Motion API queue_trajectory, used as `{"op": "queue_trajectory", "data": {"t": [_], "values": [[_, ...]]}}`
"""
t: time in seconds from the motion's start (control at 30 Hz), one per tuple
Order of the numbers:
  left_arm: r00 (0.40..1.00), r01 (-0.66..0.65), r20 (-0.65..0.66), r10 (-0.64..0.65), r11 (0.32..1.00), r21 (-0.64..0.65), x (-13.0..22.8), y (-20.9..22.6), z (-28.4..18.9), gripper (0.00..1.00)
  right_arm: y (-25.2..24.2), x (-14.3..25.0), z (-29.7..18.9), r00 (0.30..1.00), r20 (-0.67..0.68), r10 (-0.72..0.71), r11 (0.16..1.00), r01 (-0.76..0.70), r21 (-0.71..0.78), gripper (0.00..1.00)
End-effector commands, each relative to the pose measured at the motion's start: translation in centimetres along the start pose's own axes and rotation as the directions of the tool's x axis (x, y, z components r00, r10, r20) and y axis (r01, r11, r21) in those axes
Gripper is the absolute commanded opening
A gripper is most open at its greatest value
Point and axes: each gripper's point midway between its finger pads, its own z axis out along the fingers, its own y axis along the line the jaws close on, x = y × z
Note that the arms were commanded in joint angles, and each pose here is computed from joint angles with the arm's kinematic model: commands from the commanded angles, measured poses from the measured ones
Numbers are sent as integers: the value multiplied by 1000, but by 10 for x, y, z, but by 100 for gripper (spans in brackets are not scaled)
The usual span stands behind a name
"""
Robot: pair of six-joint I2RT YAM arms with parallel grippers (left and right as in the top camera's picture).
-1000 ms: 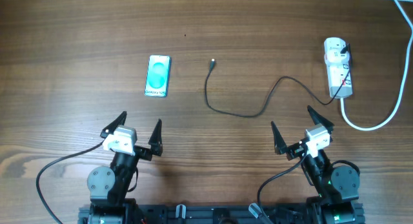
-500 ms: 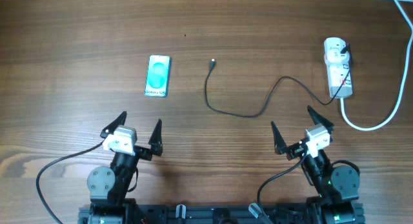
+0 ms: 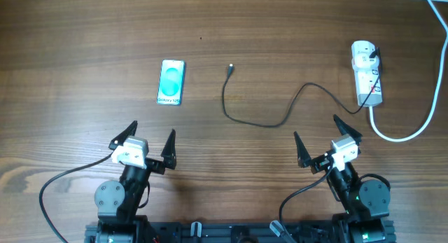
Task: Plug charger to phone and switch on socket
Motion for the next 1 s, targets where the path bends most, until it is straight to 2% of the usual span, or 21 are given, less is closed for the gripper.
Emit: {"op": "queue_trajectory", "data": {"t": [0.0, 0.77, 0.97], "values": [[1000, -9, 3, 9, 1000, -14, 2, 3, 0, 100, -1, -2, -1, 1000, 11, -5, 1000, 5, 8, 100], [1000, -9, 3, 9, 1000, -14, 2, 3, 0, 100, -1, -2, -1, 1000, 11, -5, 1000, 5, 8, 100], [999, -20, 46, 19, 1000, 20, -9, -4, 0, 100, -1, -2, -1, 1000, 11, -5, 1000, 5, 8, 100]]}}
